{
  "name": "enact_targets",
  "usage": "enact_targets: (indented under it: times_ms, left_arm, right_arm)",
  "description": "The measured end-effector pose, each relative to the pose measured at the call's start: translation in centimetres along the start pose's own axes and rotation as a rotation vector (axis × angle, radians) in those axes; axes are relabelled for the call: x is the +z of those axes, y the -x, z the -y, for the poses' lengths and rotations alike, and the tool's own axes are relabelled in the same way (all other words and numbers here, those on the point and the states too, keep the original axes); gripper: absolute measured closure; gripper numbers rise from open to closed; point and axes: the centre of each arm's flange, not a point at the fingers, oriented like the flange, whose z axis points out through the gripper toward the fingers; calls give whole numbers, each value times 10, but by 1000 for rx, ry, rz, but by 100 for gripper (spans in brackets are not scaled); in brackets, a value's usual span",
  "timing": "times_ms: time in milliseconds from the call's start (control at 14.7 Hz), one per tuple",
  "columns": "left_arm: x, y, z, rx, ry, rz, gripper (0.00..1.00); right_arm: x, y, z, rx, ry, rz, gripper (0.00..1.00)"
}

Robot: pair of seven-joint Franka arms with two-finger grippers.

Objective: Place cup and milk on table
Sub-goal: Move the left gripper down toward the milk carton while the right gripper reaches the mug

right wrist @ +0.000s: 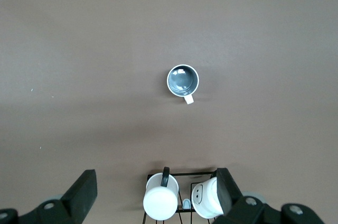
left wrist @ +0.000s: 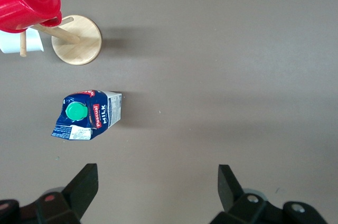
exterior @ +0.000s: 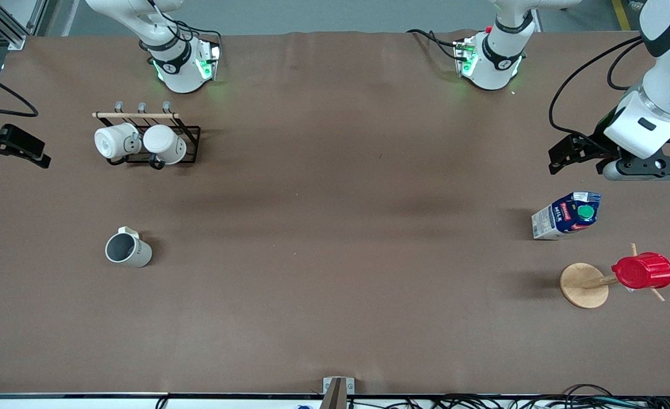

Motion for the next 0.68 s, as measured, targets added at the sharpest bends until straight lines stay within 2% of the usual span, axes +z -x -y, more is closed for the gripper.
enact_targets:
  times_ms: [679]
  left_arm:
    - [14, -7, 16, -28, -2, 25, 0]
  right_arm:
    - [0, 0, 0, 0, 0, 1, 0]
